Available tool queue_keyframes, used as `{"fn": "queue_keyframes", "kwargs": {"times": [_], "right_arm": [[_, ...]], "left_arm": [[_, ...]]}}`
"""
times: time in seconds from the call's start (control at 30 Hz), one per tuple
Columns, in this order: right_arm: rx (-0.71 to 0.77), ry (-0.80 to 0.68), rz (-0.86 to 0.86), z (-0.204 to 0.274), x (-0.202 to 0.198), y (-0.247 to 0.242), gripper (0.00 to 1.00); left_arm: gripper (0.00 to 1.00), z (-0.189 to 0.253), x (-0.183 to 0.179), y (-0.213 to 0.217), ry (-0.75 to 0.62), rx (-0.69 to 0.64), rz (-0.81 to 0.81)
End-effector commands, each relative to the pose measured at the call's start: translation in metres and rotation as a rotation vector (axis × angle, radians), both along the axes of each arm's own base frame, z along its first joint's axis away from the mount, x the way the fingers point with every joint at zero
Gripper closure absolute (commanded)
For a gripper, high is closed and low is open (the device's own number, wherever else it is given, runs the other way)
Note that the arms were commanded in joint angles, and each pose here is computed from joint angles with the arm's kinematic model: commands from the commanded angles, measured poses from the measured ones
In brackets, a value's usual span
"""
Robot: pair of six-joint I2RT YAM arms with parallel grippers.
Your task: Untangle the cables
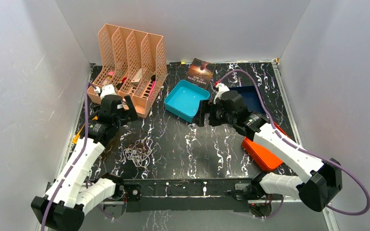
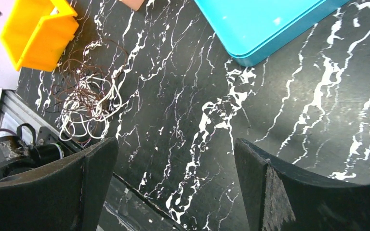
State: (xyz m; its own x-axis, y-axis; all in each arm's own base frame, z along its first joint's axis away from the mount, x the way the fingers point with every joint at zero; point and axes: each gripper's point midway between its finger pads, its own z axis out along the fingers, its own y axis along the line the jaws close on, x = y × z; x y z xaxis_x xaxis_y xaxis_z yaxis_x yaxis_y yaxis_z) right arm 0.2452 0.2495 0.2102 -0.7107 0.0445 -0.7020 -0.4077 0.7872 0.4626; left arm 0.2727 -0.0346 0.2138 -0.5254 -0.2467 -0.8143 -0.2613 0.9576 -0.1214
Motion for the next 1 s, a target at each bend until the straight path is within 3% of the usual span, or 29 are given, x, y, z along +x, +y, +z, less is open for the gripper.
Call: {"fn": "queue_keyframes", "kwargs": {"times": [0.0, 0.33, 0.8, 0.97], "right_arm": [[0.066, -0.047, -0.01, 0.014, 0.006, 0.014, 0.02], [0.035, -0.062, -0.039, 0.001, -0.004, -0.004, 0.02], [0.049, -0.031, 0.009, -0.008, -0.012, 0.002, 0.02], [0.057, -0.029, 0.022, -0.007, -0.014, 0.004, 0.02]], "left_arm": [[0.02, -0.032, -0.03, -0.011, 0.222, -0.083, 0.008], [0.02, -0.092, -0.049, -0.028, 0.458, -0.16, 0.041], [0.02, -0.144, -0.083, -0.038, 0.481, -0.173, 0.159], [0.02, -0.165, -0.087, -0.052, 0.509, -0.204, 0.117]]}}
